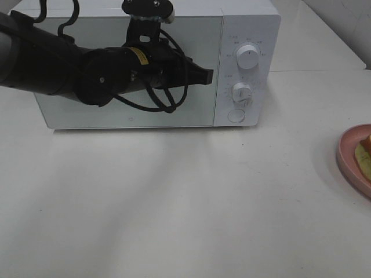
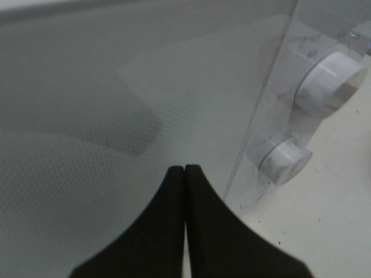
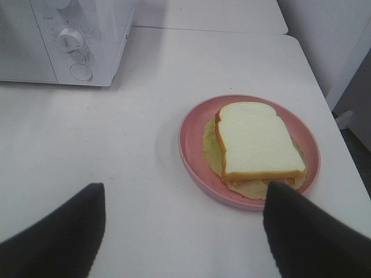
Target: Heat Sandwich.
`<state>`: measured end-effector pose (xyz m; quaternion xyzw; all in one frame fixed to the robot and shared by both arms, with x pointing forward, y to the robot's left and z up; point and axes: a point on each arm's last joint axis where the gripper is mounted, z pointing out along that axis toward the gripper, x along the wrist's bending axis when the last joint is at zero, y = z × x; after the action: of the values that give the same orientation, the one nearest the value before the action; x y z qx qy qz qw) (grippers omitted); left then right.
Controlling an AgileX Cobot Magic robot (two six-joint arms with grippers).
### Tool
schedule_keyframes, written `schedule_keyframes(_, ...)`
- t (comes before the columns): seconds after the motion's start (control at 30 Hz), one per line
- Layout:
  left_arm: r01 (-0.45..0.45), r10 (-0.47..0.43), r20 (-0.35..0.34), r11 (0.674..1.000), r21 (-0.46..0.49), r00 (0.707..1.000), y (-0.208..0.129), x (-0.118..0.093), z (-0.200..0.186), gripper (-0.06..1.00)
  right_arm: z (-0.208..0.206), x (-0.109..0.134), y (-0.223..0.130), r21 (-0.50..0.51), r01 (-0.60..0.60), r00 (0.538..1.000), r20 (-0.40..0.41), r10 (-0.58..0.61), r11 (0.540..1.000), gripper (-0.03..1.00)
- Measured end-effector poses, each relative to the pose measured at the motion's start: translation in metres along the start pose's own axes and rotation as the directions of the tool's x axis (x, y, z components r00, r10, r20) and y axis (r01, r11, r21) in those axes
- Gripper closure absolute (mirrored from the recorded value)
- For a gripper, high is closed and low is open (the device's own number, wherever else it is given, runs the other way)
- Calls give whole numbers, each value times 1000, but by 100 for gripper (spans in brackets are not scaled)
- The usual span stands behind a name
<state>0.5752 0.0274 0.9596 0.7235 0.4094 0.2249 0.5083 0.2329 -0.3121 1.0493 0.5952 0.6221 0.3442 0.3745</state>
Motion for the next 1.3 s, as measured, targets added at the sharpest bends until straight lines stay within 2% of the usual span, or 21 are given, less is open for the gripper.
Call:
schedule_keyframes(0.2, 4, -5, 8, 993, 119, 1000, -4, -2, -16, 94, 0, 0, 0, 0, 0, 1000, 0, 0, 1000, 23)
schedule_keyframes(0.27, 4, -7, 15, 973, 231, 1000, -9, -3, -23, 91, 0, 0, 0, 0, 0, 1000, 0, 0, 1000, 23)
schedule_keyframes(0.3, 4, -7, 15, 973, 231, 1000, -9, -3, -23, 91, 0, 0, 0, 0, 0, 1000, 0, 0, 1000, 23)
schedule_keyframes(0.37, 3, -9, 19, 954, 300, 1000, -12, -3, -28, 77, 0, 0, 0, 0, 0, 1000, 0, 0, 1000, 23)
schedule_keyframes(0.4, 3, -12, 22, 933, 360, 1000, -14, -4, -33, 54, 0, 0, 0, 0, 0, 1000, 0, 0, 1000, 23)
schedule_keyframes(0.43, 6, -16, 23, 920, 392, 1000, -15, -4, -35, 39, 0, 0, 0, 0, 0, 1000, 0, 0, 1000, 23)
schedule_keyframes(0.47, 6, -16, 23, 920, 392, 1000, -15, -4, -35, 39, 0, 0, 0, 0, 0, 1000, 0, 0, 1000, 23)
schedule_keyframes(0.5, 11, -23, 23, 907, 421, 999, -17, -5, -38, 24, 0, 0, 0, 0, 0, 1000, 0, 0, 1000, 23)
schedule_keyframes(0.53, 10, -26, 25, 875, 485, 999, -21, -5, -42, 7, 0, 0, 0, 0, 0, 1000, 0, 0, 1000, 23)
schedule_keyframes(0.57, 9, -26, 26, 858, 514, 999, -23, -6, -45, 2, 0, 0, 0, 0, 0, 1000, 0, 0, 1000, 23)
schedule_keyframes(0.63, 8, -27, 28, 844, 536, 999, -24, -6, -47, 0, 0, 0, 0, 0, 0, 1000, 0, 0, 1000, 23)
schedule_keyframes(0.73, 2, -29, 33, 771, 637, 999, -30, -7, -56, -3, 0, 0, 0, 0, 0, 1000, 0, 0, 1000, 23)
schedule_keyframes(0.77, 2, -29, 33, 771, 637, 999, -30, -7, -56, -3, 0, 0, 0, 0, 0, 1000, 0, 0, 1000, 23)
schedule_keyframes(0.87, -8, -28, 38, 691, 723, 999, -34, -7, -67, -3, 0, 0, 0, 0, 0, 1000, 0, 0, 1000, 23)
schedule_keyframes(0.93, -9, -29, 39, 677, 736, 999, -35, -7, -69, -3, 0, 0, 0, 0, 0, 1000, 0, 0, 1000, 23)
schedule_keyframes(1.0, -3, -38, 36, 641, 768, 999, -34, -6, -76, -3, 0, 0, 0, 0, 0, 1000, 0, 0, 1000, 23)
schedule_keyframes(1.1, 19, -59, 22, 616, 787, 998, -33, -3, -80, -3, 0, 0, 0, 0, 0, 1000, 0, 0, 1000, 23)
schedule_keyframes(1.13, 61, -94, -6, 591, 805, 996, -31, 5, -85, -3, 0, 0, 0, 0, 0, 1000, 0, 0, 1000, 23)
schedule_keyframes(1.2, 103, -124, -39, 565, 819, 992, -30, 18, -88, -3, 0, 0, 0, 0, 0, 1000, 0, 0, 1000, 23)
schedule_keyframes(1.27, 124, -139, -56, 554, 823, 989, -29, 24, -90, -3, 0, 0, 0, 0, 0, 1000, 0, 0, 1000, 23)
schedule_keyframes(1.3, 150, -161, -74, 529, 835, 984, -28, 36, -95, -3, 0, 0, 0, 0, 0, 1000, 0, 0, 1000, 23)
